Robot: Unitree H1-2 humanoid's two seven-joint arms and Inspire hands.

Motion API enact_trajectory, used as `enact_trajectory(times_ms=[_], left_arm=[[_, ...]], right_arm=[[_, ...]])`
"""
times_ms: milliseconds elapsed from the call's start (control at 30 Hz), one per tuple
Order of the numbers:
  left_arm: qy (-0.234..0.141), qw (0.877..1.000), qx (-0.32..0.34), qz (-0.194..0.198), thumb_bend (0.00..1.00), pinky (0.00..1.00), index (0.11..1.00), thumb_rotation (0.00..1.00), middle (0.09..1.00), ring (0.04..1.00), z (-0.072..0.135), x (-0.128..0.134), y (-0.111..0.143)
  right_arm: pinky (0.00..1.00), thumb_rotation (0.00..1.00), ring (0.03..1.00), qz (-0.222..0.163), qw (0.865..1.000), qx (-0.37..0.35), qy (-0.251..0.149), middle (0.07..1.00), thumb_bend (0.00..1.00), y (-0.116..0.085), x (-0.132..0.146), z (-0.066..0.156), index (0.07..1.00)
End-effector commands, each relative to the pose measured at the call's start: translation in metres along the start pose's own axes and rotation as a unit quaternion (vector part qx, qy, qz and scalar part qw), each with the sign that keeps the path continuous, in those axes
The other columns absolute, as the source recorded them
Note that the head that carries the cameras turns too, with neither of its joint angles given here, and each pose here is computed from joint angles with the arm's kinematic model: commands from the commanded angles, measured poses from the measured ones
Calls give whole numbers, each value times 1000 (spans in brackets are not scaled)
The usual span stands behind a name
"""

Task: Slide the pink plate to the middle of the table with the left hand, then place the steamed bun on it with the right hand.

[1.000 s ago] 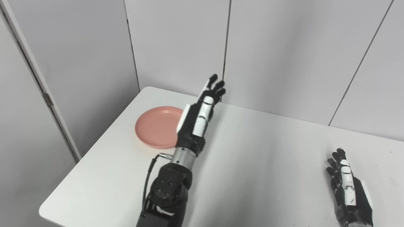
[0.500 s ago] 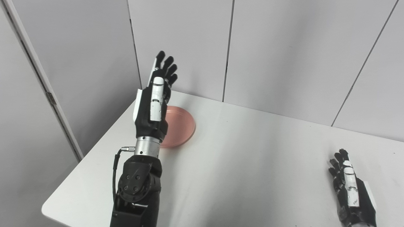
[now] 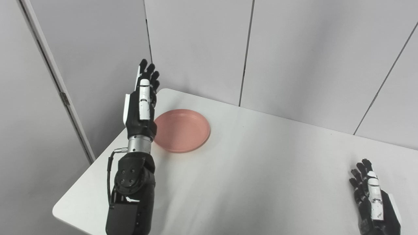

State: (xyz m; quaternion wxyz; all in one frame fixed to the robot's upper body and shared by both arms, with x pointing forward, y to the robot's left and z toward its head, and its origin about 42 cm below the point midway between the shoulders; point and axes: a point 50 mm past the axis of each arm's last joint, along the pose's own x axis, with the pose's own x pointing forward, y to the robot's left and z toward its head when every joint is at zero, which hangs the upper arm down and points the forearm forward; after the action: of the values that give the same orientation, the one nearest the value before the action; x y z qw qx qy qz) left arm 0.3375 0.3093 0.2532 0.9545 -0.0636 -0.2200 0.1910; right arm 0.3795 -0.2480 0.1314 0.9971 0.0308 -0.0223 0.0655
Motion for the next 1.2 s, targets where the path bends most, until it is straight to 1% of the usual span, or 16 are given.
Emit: enact_trajectory(times_ms=[0, 67, 100, 233, 300, 533, 733, 833, 967, 1167], left_arm=[[-45, 999, -4, 6, 439, 996, 998, 1000, 995, 975, 11, 16, 10], [-40, 999, -6, 22, 444, 995, 998, 1000, 994, 973, 5, 20, 20], [-37, 999, -9, 30, 458, 982, 981, 1000, 977, 960, 3, 21, 24], [-19, 998, -12, 51, 478, 999, 982, 1000, 973, 966, -9, 27, 42], [-12, 998, -11, 61, 472, 999, 981, 1000, 969, 967, -12, 29, 49], [5, 997, -14, 70, 456, 998, 978, 1000, 966, 968, -21, 31, 67], [17, 996, -21, 80, 437, 996, 981, 1000, 967, 966, -28, 32, 75], [29, 996, -24, 84, 425, 985, 978, 1000, 967, 965, -35, 33, 77], [54, 995, -18, 87, 434, 984, 975, 1000, 963, 963, -44, 33, 75], [80, 993, -12, 83, 420, 1000, 985, 1000, 973, 983, -57, 32, 71]], right_arm=[[1000, 1000, 1000, -29, 998, -5, 55, 1000, 42, -18, -6, -13, 1000], [1000, 1000, 1000, -30, 998, -5, 55, 1000, 44, -18, -6, -13, 1000], [1000, 1000, 1000, -32, 998, -5, 56, 1000, 45, -18, -6, -13, 1000], [1000, 1000, 1000, -27, 998, -9, 53, 1000, 50, -19, -7, -13, 1000], [1000, 1000, 1000, -27, 998, -10, 52, 1000, 57, -19, -7, -12, 1000], [1000, 1000, 1000, -23, 999, -10, 44, 1000, 49, -19, -8, -12, 1000], [1000, 1000, 1000, -21, 999, -9, 43, 1000, 47, -17, -8, -11, 1000], [1000, 1000, 1000, -23, 999, -9, 42, 1000, 43, -17, -8, -10, 1000], [1000, 1000, 1000, -24, 999, -5, 44, 1000, 52, -15, -9, -8, 1000], [1000, 1000, 1000, -26, 999, -7, 46, 1000, 44, -14, -10, -7, 1000]])
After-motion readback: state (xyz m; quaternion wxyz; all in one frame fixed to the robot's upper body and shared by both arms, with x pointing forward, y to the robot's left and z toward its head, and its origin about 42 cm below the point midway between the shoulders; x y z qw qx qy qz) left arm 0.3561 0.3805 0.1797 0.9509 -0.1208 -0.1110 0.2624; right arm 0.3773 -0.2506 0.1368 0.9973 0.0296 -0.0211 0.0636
